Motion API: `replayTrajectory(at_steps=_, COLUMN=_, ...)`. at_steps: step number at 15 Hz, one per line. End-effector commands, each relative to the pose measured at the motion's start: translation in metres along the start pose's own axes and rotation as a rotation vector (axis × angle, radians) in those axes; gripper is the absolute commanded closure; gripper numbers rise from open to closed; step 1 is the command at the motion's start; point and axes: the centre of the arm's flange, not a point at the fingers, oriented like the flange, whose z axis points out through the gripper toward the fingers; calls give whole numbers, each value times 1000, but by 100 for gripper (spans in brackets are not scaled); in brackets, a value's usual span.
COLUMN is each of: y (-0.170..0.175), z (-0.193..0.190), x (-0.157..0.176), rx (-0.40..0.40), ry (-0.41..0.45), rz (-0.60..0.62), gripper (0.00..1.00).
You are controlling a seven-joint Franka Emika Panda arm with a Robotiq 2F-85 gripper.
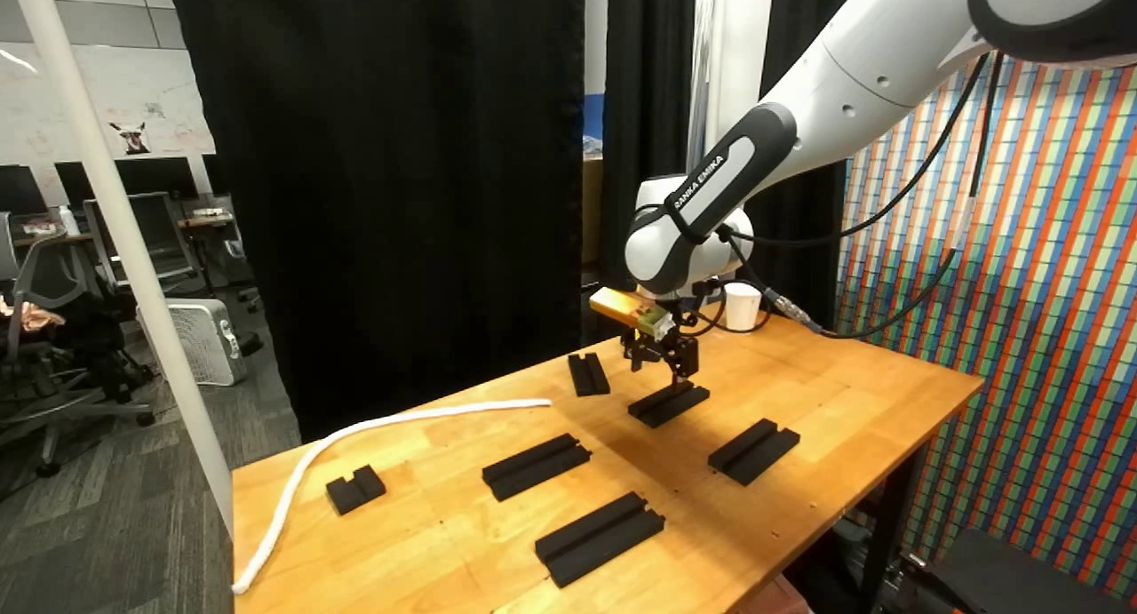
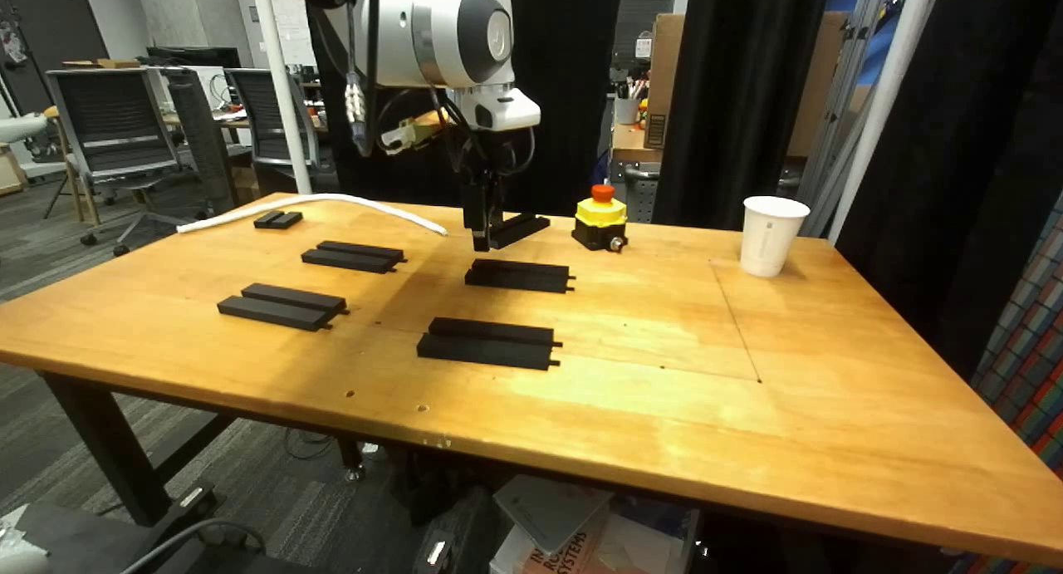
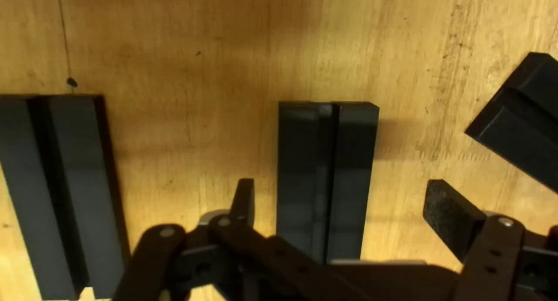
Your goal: Arrange the black objects on the table
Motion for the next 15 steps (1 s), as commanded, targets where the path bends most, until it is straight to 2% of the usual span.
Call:
replayTrajectory(at_steps=1, y=-21, z=9, x=2, rx=-12, ry=-23, rz=-56, gripper=0)
replayTrajectory(at_steps=5, y=-23, z=26, x=-2, rx=-20, ry=-47, rz=-78, gripper=0)
replayTrajectory(at_steps=15, y=-19, z=52, x=-5, rx=-26, ry=-95, rz=-23, gripper=0)
